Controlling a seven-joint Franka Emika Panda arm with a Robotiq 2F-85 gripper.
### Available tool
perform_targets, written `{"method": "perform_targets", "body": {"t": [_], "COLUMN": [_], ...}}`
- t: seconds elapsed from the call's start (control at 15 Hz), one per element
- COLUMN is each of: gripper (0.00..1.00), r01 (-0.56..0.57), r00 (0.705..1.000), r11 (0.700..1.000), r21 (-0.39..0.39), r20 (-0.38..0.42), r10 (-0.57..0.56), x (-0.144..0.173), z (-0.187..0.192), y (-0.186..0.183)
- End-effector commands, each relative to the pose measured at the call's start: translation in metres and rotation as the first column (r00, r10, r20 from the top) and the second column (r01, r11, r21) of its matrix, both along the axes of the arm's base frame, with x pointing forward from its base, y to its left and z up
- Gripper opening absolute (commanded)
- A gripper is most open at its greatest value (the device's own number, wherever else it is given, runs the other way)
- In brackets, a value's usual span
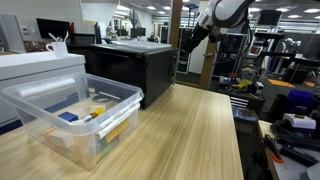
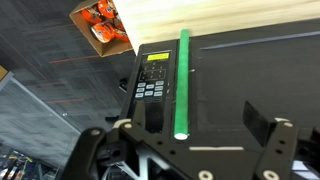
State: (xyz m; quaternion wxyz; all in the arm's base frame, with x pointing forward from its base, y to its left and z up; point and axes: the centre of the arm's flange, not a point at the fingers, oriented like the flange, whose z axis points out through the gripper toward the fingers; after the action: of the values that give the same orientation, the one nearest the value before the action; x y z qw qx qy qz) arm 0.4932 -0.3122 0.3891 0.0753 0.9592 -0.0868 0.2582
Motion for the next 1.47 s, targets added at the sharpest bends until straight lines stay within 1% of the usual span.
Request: {"method": "perform_targets", "body": {"t": [0.0, 0.13, 0.27, 0.33, 0.67, 0.93, 1.4], "gripper": [1.0, 1.0, 1.0, 1.0, 1.0, 1.0, 1.0], "r01": [0.028, 0.038, -0.001, 0.021, 0.011, -0.008, 0.004], "r00": [1.0, 0.999, 1.0, 1.0, 1.0, 1.0, 0.999], "r11": [0.999, 0.998, 0.999, 0.999, 0.999, 1.0, 0.999], "r21": [-0.044, -0.042, -0.049, -0.039, -0.035, 0.005, 0.031], "r20": [0.013, 0.016, 0.003, 0.011, 0.006, 0.015, 0.036], "r10": [-0.028, -0.037, 0.001, -0.02, -0.011, 0.008, -0.005], "x": [0.015, 0.017, 0.019, 0.01, 0.013, 0.013, 0.02], "z": [-0.008, -0.007, -0.003, -0.002, -0.004, -0.009, -0.022], "y": [-0.013, -0.017, -0.01, -0.011, -0.007, -0.006, -0.01]}}
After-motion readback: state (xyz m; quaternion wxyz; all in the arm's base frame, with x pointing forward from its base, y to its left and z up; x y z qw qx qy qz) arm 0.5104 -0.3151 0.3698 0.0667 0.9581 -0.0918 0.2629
